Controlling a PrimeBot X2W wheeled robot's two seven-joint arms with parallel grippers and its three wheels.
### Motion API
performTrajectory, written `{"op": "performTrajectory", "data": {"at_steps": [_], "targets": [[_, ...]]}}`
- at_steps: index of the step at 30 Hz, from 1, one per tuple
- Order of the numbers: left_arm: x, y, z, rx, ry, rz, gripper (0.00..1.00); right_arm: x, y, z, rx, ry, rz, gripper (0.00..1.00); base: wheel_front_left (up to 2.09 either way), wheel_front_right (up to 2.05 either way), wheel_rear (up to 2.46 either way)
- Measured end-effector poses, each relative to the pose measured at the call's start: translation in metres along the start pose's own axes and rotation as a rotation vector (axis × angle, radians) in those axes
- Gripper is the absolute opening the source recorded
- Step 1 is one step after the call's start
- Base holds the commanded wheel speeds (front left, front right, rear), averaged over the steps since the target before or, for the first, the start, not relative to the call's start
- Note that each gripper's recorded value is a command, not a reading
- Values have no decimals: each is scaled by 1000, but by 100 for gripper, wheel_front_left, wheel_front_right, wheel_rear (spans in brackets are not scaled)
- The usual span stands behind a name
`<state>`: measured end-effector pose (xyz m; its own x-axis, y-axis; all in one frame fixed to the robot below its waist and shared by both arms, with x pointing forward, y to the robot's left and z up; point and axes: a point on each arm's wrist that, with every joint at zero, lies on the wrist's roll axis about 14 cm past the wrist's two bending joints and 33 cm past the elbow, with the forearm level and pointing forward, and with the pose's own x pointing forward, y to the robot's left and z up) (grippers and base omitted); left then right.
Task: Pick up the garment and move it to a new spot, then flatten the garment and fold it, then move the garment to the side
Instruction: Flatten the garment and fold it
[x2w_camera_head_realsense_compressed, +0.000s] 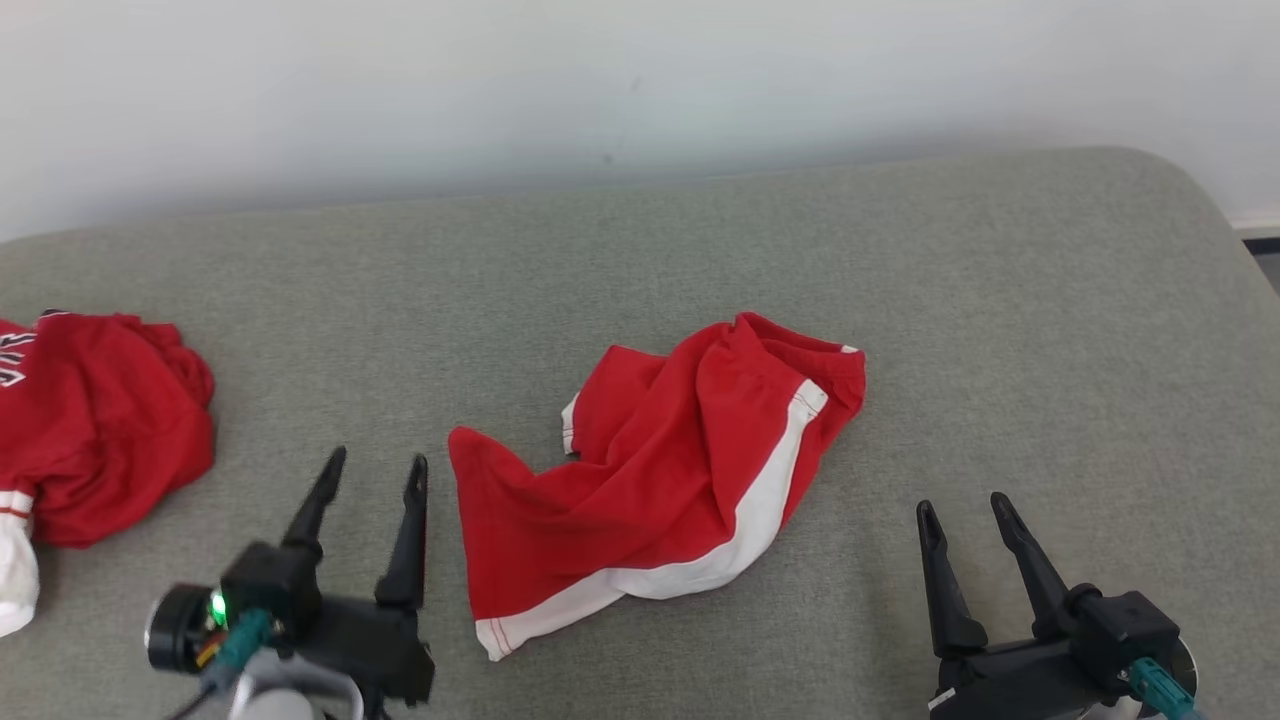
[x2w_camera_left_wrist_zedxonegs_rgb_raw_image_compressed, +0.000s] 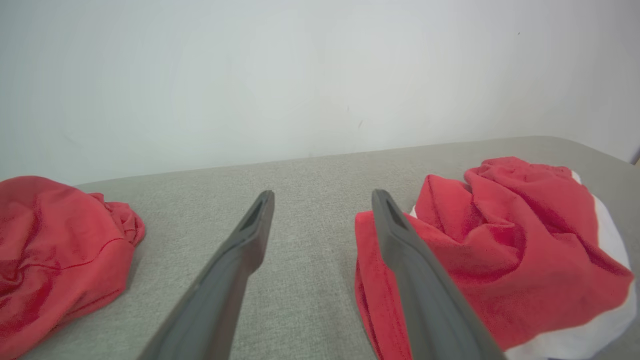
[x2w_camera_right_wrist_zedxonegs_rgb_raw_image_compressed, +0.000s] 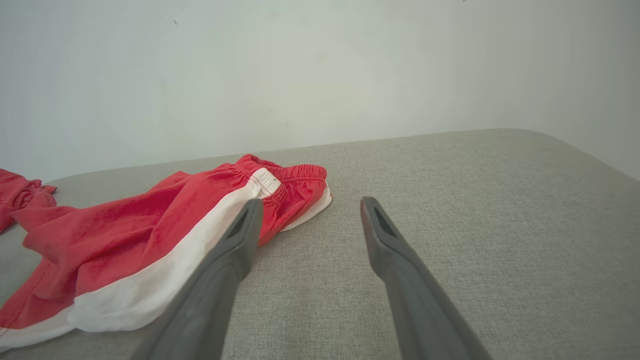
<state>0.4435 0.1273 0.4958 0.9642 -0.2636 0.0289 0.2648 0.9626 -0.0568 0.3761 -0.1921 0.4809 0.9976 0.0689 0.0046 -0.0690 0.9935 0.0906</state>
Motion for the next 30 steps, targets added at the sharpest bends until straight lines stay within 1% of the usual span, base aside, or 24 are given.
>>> {"op": "performTrajectory", "data": {"at_steps": [4,8,14,20,30], "targets": [[-28,-4,-10,-17,20,16,100,2,9,0,5,-2,25,100,0,0,0],[-54,-19,-33,-51,83,3,100,3,14,1,7,-4,41,100,0,0,0],[-80,-42,-68,-115,195,-25,100,1,17,-2,6,7,53,100,0,0,0],[-88,-57,-90,-134,272,-57,100,-1,20,-3,3,10,65,100,0,0,0],[-69,-64,-104,-152,324,-79,100,-11,2,-2,-7,12,15,100,0,0,0]]}}
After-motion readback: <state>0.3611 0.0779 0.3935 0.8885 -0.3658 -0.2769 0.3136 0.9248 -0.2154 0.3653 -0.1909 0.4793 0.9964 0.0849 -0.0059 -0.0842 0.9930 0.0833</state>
